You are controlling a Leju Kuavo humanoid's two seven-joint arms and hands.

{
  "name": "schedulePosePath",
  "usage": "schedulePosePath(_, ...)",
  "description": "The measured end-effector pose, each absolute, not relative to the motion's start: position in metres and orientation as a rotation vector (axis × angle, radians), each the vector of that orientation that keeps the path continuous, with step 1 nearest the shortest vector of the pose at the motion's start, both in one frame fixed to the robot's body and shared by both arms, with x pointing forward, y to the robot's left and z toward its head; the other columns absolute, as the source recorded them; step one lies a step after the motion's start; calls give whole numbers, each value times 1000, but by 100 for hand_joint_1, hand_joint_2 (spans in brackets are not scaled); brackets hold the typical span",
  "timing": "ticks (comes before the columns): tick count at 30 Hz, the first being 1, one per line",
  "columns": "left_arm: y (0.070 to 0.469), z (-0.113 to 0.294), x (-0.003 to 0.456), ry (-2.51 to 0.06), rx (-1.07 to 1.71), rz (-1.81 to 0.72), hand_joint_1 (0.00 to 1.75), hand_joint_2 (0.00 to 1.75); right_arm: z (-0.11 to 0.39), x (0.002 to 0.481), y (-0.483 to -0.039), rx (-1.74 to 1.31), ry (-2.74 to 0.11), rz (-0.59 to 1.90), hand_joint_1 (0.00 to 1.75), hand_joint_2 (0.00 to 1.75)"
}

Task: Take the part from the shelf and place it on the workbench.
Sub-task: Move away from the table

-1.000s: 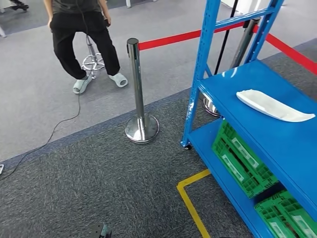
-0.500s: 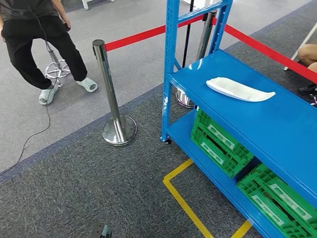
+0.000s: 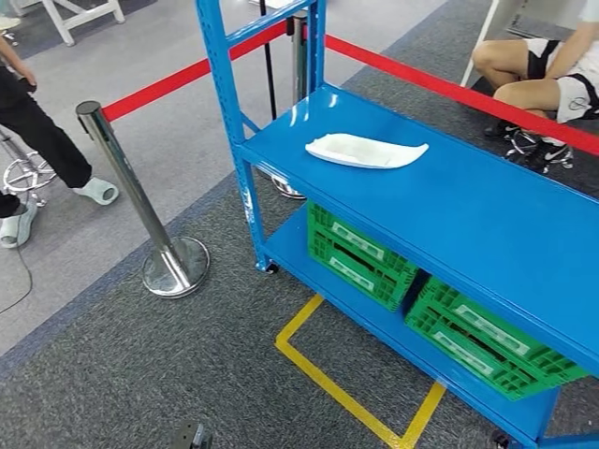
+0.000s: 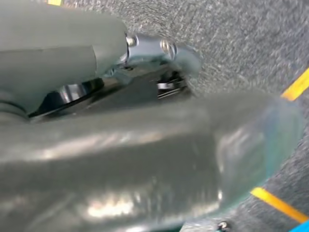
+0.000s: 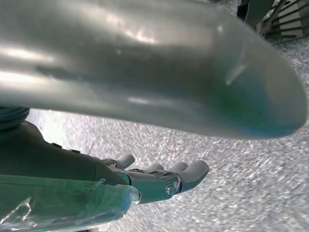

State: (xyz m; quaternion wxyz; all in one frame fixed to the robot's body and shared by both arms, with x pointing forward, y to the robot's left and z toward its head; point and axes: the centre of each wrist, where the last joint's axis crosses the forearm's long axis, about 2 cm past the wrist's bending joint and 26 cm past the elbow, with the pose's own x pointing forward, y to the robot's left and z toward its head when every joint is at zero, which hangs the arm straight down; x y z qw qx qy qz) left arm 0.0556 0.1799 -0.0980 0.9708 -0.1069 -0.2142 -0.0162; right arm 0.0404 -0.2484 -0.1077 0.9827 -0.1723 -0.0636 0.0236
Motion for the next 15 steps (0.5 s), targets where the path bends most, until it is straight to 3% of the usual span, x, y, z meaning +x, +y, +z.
schedulePosePath(15,178,-98,54,-427,-225,-51,0,0,-108,38,-251,-350,-123,54,0,0)
